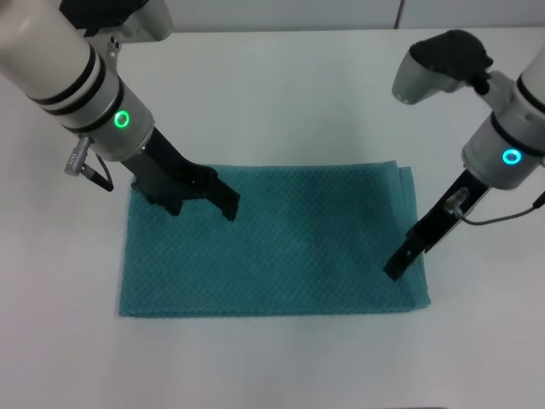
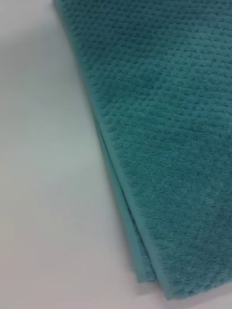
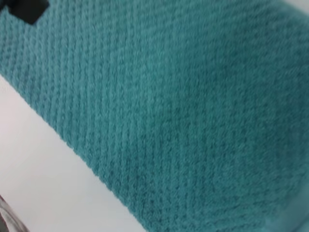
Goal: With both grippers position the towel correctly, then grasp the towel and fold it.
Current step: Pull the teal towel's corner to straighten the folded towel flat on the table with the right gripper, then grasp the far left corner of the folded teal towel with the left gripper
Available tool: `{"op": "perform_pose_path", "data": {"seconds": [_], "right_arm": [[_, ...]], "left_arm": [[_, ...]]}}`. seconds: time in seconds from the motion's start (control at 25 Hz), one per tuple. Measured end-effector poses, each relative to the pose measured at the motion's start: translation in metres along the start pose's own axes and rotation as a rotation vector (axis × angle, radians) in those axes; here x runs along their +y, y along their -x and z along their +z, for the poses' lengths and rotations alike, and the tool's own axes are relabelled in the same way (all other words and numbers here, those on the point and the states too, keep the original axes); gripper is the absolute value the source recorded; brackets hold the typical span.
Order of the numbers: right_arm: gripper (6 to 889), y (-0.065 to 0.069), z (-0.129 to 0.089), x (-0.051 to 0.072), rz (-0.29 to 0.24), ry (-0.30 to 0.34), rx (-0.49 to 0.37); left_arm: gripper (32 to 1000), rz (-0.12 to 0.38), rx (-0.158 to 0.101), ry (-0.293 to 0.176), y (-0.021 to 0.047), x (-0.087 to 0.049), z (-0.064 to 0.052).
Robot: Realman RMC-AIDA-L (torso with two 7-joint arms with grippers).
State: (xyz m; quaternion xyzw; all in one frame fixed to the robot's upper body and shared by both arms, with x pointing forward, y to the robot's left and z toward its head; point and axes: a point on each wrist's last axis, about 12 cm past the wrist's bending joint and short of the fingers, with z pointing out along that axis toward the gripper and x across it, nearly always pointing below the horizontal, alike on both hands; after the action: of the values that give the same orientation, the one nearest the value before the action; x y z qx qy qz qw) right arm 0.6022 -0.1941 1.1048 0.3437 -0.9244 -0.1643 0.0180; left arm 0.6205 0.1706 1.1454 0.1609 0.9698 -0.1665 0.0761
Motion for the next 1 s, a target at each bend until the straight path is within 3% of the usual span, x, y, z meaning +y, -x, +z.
{"op": "perform_pose_path", "data": {"seconds": [0.52, 0.76, 1.0], "right_arm": [[854, 0.005, -0.045, 0.0, -0.003, -0.062, -0.074], [854, 0.005, -0.053, -0.001, 0.004, -0.081, -0.092], [854, 0.005, -0.056, -0.001, 0.002, -0.092, -0.098]], "left_arm": [[938, -0.016, 0.014, 0.015, -0.0077, 0.011, 0.002], [937, -0.032, 0.018, 0.056, -0.01, 0.019, 0.002], [937, -0.053, 0.002, 0.13, -0.0096, 0.031, -0.001]]}}
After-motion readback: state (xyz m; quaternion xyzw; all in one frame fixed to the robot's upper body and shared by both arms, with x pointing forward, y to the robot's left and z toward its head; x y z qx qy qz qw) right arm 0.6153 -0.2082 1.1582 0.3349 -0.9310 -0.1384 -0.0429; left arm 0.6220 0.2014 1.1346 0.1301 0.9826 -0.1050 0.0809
